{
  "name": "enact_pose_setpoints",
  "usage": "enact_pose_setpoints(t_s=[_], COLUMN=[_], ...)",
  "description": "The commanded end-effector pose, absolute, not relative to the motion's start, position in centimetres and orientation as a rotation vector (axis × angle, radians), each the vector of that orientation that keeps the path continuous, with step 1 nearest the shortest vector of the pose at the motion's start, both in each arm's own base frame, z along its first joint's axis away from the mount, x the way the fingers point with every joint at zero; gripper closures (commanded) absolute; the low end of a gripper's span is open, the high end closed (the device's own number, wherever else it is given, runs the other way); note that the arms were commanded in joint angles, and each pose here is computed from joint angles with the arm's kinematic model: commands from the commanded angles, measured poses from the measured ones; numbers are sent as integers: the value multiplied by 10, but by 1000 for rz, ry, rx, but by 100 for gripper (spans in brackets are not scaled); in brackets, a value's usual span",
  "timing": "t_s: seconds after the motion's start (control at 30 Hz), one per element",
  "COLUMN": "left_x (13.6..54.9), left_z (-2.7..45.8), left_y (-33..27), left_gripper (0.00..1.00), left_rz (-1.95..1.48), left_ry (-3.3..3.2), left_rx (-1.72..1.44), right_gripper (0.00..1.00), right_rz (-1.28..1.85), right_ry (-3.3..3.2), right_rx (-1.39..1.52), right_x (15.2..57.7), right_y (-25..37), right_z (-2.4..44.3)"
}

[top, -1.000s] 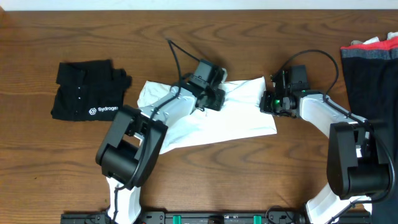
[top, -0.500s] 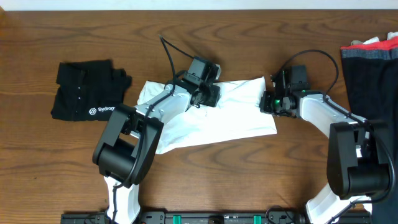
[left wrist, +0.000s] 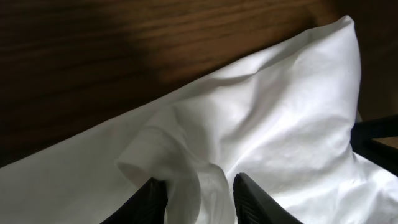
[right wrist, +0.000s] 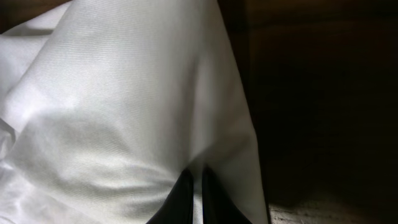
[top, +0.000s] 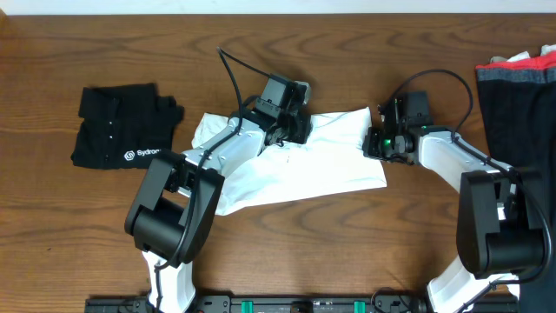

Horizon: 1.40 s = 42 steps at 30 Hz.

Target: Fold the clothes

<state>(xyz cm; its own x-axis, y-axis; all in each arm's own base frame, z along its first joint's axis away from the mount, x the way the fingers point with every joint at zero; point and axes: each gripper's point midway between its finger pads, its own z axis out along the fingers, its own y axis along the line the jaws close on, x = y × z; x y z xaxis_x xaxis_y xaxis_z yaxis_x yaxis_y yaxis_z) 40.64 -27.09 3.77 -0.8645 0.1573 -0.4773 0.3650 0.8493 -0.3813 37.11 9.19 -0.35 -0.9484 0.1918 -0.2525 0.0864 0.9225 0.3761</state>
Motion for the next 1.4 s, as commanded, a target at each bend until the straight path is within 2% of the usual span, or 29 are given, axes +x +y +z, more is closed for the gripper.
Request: enact_pose_setpoints(t_s=[0.0, 0.27, 0.4, 0.47, 0.57, 0.6, 0.73, 0.8, 1.07, 1.37], left_x=[406, 405, 415, 419, 424, 426, 434, 436, 422, 399], left_z=[46, 27, 30, 31, 31, 32, 45, 53, 64, 40], left_y=[-275, -269, -257, -250, -233, -227, -215, -214, -239, -267], left_gripper=[62, 65, 81, 93, 94, 93, 59, 51, 50, 51], left_rz=[-679, -615, -532, -492, -430, -414, -412, -416, -549, -566], left_ry=[2582, 2617, 2598, 2594, 2605, 2607, 2584, 2565, 2559, 2619], left_rx=[376, 393, 372, 362, 317, 302, 266, 262, 315, 407], right_gripper=[93, 93, 92, 92, 92, 92, 93, 92, 92, 92], right_rz=[412, 411, 411, 411, 411, 411, 410, 410, 410, 410], right_ry=[2939, 2939, 2940, 2940, 2941, 2943, 2946, 2946, 2946, 2947], right_rx=[254, 254, 254, 254, 255, 255, 256, 256, 256, 256], right_x=[340, 340, 340, 339, 339, 339, 338, 338, 338, 338], right_y=[81, 81, 81, 81, 81, 81, 81, 81, 81, 81], right_z=[-45, -45, -45, -45, -45, -45, -45, -45, -45, -45])
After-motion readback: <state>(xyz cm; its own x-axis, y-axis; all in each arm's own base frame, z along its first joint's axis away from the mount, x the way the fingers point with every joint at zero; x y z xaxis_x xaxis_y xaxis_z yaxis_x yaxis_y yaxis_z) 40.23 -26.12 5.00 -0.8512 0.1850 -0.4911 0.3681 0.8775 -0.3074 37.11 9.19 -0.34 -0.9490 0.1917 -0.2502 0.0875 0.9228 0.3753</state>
